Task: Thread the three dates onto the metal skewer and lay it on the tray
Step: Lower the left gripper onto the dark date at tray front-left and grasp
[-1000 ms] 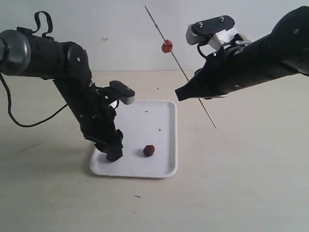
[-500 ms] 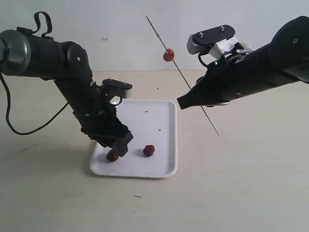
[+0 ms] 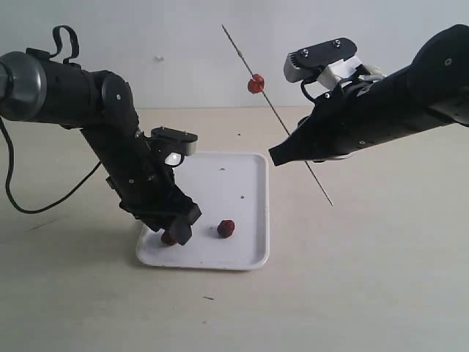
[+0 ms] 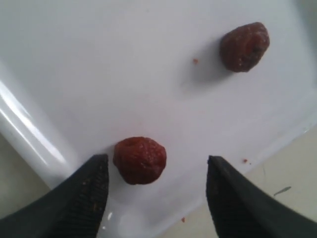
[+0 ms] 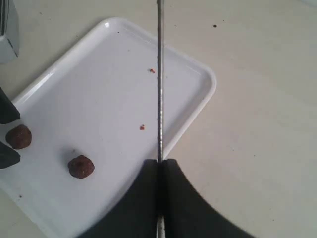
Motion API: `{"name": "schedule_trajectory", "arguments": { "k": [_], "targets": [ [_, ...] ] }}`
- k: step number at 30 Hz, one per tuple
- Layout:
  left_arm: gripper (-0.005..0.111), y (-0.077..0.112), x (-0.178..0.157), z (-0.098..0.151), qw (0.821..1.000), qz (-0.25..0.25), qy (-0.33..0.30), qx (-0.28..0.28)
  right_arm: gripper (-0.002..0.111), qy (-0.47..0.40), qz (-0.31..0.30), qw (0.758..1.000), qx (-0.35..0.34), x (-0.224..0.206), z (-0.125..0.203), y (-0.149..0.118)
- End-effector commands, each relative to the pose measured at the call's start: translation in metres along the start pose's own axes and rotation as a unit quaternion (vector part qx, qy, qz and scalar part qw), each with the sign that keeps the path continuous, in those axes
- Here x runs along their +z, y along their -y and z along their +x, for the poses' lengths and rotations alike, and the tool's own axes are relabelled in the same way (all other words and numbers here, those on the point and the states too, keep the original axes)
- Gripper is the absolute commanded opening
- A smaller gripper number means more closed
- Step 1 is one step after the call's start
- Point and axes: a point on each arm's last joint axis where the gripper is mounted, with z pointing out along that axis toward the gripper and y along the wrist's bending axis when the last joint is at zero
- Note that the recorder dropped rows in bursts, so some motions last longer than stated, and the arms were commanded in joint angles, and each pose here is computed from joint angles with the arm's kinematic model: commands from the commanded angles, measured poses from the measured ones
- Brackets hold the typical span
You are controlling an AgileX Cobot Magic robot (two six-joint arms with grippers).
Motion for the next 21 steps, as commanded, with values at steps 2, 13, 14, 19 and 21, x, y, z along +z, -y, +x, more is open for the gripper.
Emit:
{"name": "schedule_trajectory", "arguments": {
  "k": [2, 13, 14, 19, 21],
  "targets": [
    [0.058, 0.002, -0.001, -0.001, 1.0, 0.004, 0.008, -0.008, 0.0, 0.005, 0.004, 1.0, 0.003, -0.003, -0.001, 0.002],
    [0.058, -0.003, 0.021, 0.001, 1.0, 0.004, -0.011, -0.014, 0.0, 0.005, 0.004, 1.0, 0.001, -0.003, -0.001, 0.002],
    [0.058, -0.004, 0.021, 0.001, 1.0, 0.004, -0.012, -0.014, 0.0, 0.005, 0.004, 1.0, 0.001, -0.003, -0.001, 0.002],
    [0.058, -0.004, 0.021, 0.0, 1.0, 0.001, -0.007, -0.013, 0.0, 0.005, 0.004, 1.0, 0.001, -0.003, -0.001, 0.002],
    [0.055, -0.004, 0.021, 0.0, 1.0, 0.0, -0.005, -0.013, 0.0, 0.005, 0.004, 1.0, 0.001, -0.003, -0.001, 0.002]
  ]
}}
